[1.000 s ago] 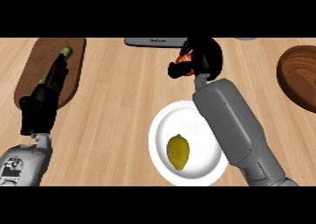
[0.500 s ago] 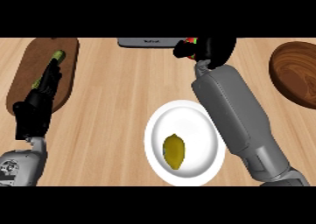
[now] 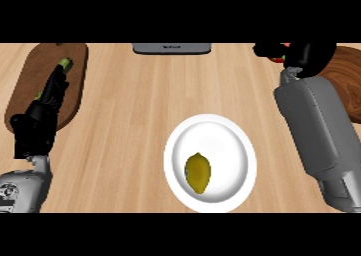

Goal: Pick the tomato from the plate and place it in the bowl

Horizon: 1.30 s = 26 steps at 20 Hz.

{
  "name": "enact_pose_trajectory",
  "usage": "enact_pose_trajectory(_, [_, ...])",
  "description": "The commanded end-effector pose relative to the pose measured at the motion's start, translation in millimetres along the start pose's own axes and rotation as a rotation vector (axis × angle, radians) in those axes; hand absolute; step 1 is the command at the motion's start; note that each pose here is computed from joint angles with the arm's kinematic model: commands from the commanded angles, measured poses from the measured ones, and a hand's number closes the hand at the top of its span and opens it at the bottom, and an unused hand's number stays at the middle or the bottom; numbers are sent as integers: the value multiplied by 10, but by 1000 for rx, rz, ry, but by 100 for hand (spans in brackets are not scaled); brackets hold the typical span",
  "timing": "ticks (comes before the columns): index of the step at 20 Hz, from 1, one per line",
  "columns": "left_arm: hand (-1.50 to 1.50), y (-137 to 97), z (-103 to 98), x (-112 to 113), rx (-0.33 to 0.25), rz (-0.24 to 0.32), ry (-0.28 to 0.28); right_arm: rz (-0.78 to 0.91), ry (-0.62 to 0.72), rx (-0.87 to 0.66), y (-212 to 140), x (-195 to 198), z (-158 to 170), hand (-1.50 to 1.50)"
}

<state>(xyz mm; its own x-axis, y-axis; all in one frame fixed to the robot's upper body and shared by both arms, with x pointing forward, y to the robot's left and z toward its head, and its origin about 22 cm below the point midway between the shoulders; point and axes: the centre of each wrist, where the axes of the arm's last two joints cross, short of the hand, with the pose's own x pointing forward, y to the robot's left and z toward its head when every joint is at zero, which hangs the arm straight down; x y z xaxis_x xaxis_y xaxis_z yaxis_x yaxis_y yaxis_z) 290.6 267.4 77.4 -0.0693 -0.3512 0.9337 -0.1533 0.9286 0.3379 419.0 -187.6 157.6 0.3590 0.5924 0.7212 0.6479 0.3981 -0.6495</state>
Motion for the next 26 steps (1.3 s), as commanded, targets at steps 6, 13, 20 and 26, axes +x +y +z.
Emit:
enact_pose_trajectory(6, [0,15,60,43,-6,-1,-4,77,23,-199,-481,-730,-822,150])
enact_pose_trajectory(13, [0,104,12,-15,-12,4,-28,299,48,-254,-633,-1600,-1164,150])
enact_pose_trajectory(20, [0,-135,-11,102,-41,10,-31,366,124,-271,-666,-2150,-1254,150])
enact_pose_trajectory(26, [0,-44,-5,40,-40,3,-28,140,222,-141,-800,-2365,-1285,-150])
